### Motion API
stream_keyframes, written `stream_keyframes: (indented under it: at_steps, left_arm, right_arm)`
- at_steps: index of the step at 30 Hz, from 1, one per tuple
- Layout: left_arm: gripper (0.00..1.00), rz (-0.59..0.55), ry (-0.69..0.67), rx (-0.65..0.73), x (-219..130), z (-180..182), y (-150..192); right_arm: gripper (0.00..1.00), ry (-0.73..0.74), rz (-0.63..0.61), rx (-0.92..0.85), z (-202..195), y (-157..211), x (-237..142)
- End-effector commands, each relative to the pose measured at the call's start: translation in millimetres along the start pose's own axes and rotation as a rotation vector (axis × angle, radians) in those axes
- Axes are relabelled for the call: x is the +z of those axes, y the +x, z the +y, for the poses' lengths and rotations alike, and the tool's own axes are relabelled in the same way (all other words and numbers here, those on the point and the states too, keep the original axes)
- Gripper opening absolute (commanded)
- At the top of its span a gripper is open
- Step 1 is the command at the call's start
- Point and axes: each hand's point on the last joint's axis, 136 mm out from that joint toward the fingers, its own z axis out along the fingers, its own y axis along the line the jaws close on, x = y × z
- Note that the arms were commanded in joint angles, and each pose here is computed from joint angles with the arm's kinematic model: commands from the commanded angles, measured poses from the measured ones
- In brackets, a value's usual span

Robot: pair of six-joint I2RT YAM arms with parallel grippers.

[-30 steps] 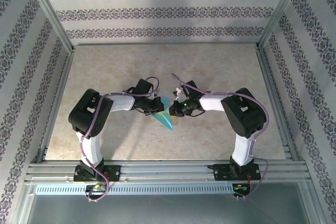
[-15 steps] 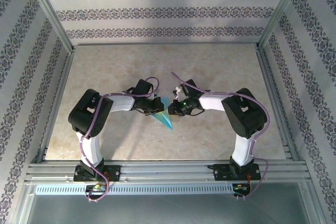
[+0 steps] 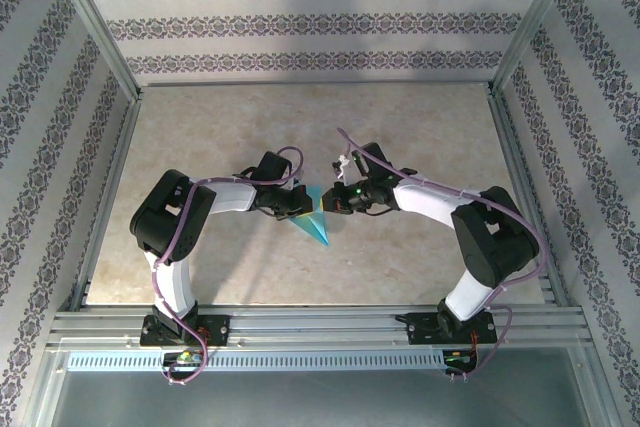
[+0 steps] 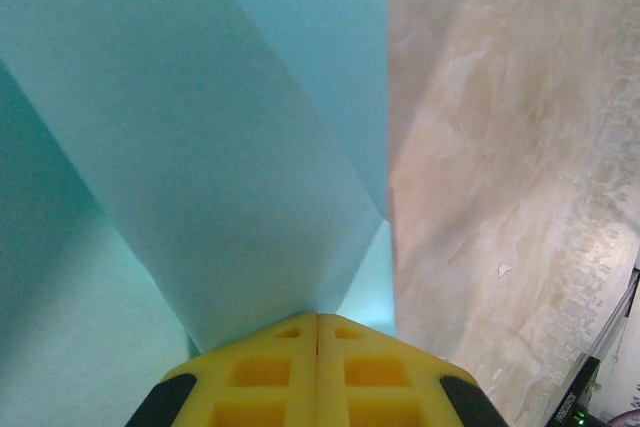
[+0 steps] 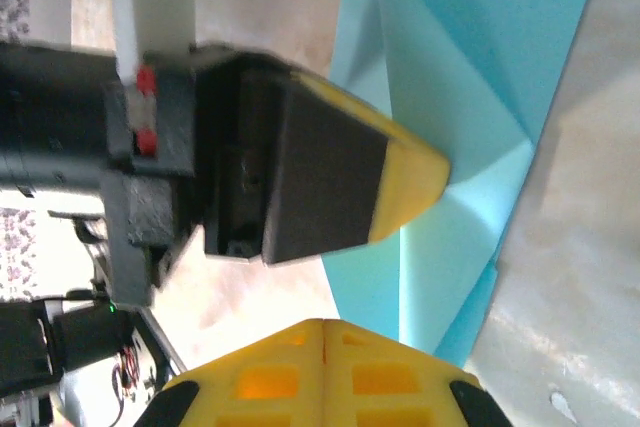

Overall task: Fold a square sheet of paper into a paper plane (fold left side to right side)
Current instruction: Fourth fold the wing at the center of the table.

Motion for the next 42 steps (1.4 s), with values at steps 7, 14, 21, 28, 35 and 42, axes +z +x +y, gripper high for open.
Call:
stream_keyframes:
  at_steps: [7, 14, 21, 28, 35, 42]
  left_arm:
    - [0.00, 0.044, -0.127, -0.031, 6.4, 36.6, 21.0]
    - [0.00, 0.045, -0.130, -0.031, 6.0, 37.1, 21.5]
    - [0.00, 0.045, -0.132, -0.032, 5.6, 37.4, 21.5]
    - [0.00, 0.045, -0.134, -0.033, 6.1, 38.5, 21.5]
    - [0.00, 0.046, -0.136, -0.035, 5.9, 39.4, 22.0]
    - [0.00, 0.044, -0.134, -0.034, 5.5, 38.7, 20.4]
  right_arm:
    - [0.00, -0.072, 0.146, 0.071, -4.1, 47.2, 30.7]
    - [0.00, -0.045, 0.181, 0.092, -17.6, 61.9, 40.5]
    - [0.00, -0.027, 0.199, 0.101, -25.7, 70.6, 45.2]
    - [0.00, -0.013, 0.199, 0.102, -29.2, 73.5, 44.7]
    - [0.00, 0.008, 0.205, 0.107, -34.6, 77.7, 44.3]
    - [0.00, 0.023, 0.213, 0.112, -38.8, 82.2, 45.1]
